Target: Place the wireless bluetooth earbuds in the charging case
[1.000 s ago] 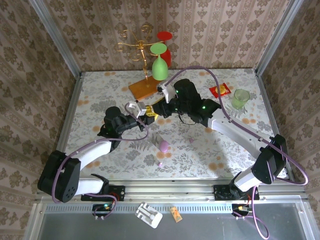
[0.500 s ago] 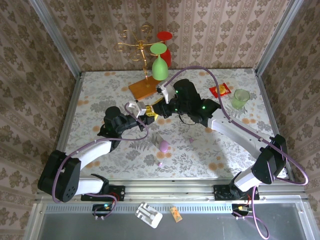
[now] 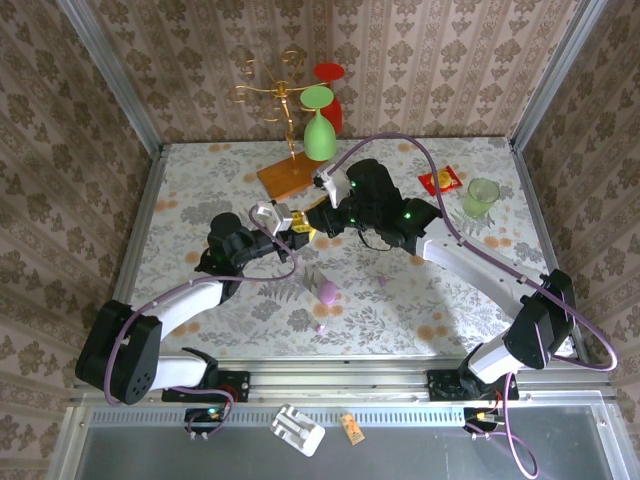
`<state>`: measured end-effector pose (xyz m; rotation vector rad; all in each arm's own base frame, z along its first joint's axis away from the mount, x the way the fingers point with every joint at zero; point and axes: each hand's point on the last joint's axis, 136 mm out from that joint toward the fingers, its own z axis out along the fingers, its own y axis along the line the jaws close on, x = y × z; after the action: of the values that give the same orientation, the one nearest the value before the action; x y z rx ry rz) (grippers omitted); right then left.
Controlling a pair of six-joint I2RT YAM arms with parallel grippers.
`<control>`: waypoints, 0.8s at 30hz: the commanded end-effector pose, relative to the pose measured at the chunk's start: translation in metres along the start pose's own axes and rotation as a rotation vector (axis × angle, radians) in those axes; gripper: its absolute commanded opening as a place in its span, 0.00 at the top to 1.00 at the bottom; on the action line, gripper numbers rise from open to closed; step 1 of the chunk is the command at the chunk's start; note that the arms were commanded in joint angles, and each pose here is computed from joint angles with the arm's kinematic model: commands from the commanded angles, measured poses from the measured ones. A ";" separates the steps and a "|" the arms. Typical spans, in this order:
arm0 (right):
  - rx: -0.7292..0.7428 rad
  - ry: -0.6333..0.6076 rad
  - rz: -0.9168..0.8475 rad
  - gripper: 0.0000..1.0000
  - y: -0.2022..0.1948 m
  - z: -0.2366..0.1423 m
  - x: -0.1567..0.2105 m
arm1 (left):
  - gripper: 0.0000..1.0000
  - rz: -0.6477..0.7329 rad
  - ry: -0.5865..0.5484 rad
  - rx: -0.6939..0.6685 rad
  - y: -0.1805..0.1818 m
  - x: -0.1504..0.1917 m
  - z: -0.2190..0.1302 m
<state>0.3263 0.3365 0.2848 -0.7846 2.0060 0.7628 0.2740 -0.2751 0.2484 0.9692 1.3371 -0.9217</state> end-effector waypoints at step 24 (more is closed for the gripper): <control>0.041 0.051 0.013 0.71 -0.004 -0.004 0.007 | 0.98 0.057 -0.093 0.047 -0.008 -0.033 0.002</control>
<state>0.3217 0.3343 0.2821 -0.7935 2.0319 0.7616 0.2725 -0.2758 0.2500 0.9660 1.3356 -0.9386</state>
